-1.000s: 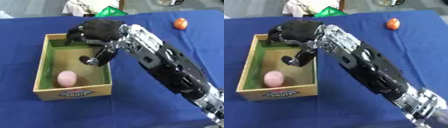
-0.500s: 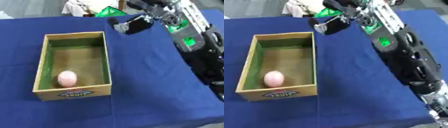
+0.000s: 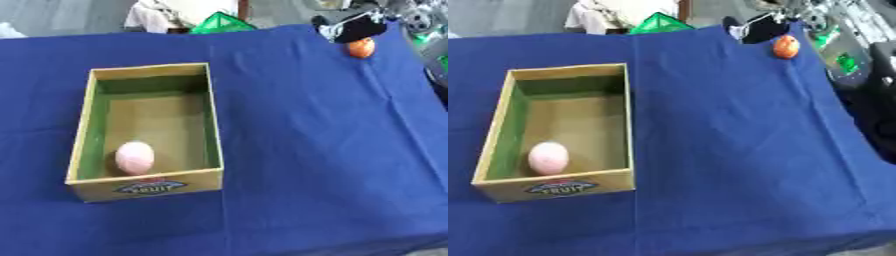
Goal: Pick up objects on the table and place them in the box.
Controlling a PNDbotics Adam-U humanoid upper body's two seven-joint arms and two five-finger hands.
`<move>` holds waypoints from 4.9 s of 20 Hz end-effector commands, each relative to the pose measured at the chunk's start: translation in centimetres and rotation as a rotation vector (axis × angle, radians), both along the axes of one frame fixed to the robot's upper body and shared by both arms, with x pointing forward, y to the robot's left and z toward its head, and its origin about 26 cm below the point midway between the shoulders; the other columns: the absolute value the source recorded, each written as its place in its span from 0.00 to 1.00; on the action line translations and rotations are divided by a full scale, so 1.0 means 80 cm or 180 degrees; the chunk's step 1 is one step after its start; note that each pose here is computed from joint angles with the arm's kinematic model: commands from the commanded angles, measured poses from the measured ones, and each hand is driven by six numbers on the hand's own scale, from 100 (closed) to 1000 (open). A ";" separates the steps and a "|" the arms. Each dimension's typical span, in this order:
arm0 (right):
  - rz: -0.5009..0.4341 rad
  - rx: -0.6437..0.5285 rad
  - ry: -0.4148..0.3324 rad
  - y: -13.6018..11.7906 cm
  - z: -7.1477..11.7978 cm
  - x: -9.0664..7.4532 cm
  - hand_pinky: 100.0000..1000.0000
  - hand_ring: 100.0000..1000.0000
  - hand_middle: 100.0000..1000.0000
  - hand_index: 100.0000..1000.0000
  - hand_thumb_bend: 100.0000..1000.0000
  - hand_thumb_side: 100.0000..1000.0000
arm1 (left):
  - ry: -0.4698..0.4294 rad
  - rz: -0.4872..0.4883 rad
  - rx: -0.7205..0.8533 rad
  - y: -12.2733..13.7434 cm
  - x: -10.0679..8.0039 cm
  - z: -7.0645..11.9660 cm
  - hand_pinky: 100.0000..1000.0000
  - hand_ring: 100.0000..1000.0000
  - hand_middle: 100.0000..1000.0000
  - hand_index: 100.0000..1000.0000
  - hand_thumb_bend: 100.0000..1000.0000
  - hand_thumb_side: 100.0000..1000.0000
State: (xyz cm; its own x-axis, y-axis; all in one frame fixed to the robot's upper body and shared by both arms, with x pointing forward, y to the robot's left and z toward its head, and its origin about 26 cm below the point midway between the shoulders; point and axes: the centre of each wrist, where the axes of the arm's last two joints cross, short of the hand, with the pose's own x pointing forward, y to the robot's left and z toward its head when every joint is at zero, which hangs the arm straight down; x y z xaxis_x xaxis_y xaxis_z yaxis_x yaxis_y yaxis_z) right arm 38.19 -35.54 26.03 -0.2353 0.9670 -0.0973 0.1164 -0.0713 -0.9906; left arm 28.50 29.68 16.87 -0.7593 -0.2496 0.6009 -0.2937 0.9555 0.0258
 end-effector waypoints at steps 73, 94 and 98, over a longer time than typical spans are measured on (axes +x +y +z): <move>-0.2105 0.0132 0.0030 -0.149 -0.020 0.057 0.73 0.78 0.73 0.82 0.00 0.00 | -0.0161 -0.0109 0.0005 -0.008 0.004 0.017 0.73 0.86 0.71 0.73 0.09 0.85; -0.1584 0.0021 -0.0951 -0.130 0.004 0.037 0.54 0.52 0.47 0.62 0.00 0.00 | -0.0170 -0.0093 0.0022 -0.007 0.004 0.018 0.73 0.86 0.71 0.73 0.08 0.84; -0.1165 -0.0055 -0.1142 -0.115 0.018 0.028 0.54 0.52 0.48 0.62 0.00 0.00 | -0.0179 -0.0081 0.0038 -0.006 0.004 0.019 0.73 0.86 0.71 0.73 0.09 0.84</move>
State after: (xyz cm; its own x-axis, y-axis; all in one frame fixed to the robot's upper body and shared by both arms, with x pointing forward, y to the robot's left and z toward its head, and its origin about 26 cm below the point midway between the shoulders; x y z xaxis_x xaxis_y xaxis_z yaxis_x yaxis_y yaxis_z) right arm 41.31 -44.37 24.60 0.1875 0.9777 -0.0942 0.3502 -0.1562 -0.9236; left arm 28.98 28.82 17.54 -0.7844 -0.2140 0.5822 -0.2619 0.9651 0.0019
